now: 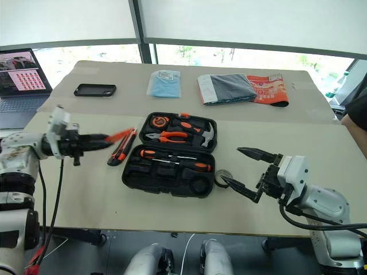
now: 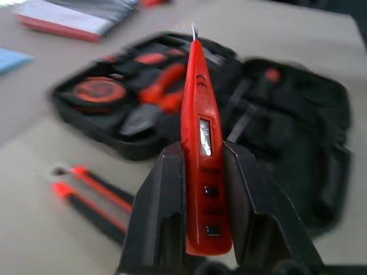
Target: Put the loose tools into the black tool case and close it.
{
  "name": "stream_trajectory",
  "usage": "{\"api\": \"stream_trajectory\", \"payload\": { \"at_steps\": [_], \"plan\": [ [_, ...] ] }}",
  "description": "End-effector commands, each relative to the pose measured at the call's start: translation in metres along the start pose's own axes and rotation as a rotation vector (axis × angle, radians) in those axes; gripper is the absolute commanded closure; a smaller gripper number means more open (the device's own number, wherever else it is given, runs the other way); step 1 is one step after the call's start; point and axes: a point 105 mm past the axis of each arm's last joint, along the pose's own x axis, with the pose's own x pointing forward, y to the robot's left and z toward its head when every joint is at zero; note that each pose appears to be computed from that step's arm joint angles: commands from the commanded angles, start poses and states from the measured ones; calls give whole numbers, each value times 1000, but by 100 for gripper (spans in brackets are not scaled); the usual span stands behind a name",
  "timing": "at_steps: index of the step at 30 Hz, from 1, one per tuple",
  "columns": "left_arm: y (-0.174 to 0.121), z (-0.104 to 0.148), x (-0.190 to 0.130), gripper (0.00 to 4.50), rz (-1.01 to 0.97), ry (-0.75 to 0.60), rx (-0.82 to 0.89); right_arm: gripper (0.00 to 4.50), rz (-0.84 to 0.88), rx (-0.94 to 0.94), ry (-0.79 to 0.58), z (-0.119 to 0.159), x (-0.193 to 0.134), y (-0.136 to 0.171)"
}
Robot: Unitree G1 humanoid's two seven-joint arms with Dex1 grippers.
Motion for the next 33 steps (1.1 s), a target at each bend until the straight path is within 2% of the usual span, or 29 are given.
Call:
{"api": "stream_trajectory", "payload": {
  "at_steps": [1,4,9,13,21,33],
  "plan": [
    [-9,15,36,403,-126,99,142,0,42,-4,-60,23,7,3],
    [-13,7,50,403,-181,182,179,0,71,20,-94,38,17,4],
    [-20,-5,55,403,-239,266,170,0,86,17,-91,43,22,5],
    [-13,-6,69,403,-205,304,193,0,59,33,-85,39,22,3],
    [-18,2,88,403,-270,336,250,0,34,76,-84,36,21,5],
    [-11,-6,96,403,-291,455,291,0,26,95,-82,33,22,11]
  ]
}}
